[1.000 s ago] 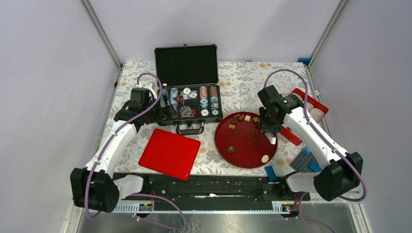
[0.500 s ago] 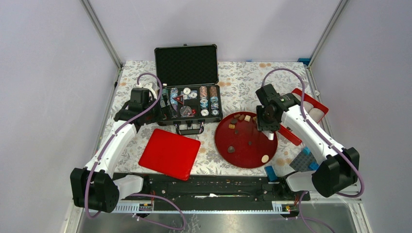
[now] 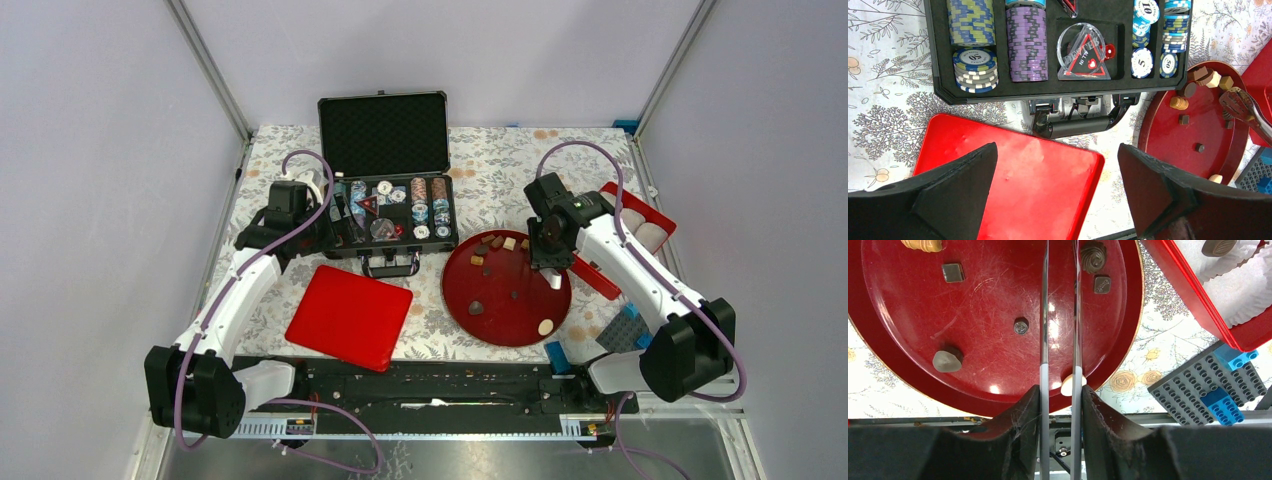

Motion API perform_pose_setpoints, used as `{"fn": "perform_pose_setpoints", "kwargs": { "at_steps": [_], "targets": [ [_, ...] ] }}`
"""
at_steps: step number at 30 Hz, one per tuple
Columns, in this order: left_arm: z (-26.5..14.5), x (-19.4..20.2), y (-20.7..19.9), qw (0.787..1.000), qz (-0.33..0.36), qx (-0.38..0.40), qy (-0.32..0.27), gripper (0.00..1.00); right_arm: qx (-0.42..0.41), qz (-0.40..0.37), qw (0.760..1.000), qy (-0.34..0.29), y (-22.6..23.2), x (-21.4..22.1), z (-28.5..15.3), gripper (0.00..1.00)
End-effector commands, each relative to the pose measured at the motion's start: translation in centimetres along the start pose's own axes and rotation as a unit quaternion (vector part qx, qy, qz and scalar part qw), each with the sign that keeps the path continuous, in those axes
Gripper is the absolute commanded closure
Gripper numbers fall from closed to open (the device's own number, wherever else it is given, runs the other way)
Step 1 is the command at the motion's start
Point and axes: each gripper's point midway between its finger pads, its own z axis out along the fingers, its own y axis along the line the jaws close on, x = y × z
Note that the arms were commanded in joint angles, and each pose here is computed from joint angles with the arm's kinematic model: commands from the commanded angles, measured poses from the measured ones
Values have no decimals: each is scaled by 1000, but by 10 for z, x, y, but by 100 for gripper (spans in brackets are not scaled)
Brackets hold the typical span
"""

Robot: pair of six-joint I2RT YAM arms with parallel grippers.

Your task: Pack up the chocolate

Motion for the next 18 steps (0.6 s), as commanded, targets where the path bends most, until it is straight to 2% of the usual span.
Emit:
{"fn": "perform_pose_setpoints", "kwargs": {
  "at_steps": [1,8,13,18],
  "targets": [
    [-7,-16,-6,999,14,6,-30,1,1,3,1000,-29,-4,-8,-20,82],
    [-6,-15,-8,1000,14,12,-24,1,-3,30,996,-84,-10,-23,-56,90],
    [-6,-16,-8,999,14,9,-28,1,41,51,989,-135,-32,-35,-77,92],
    [-6,-17,-9,999,15,11,-28,1,97,96,979,-149,-72,-40,-78,92]
  ]
}}
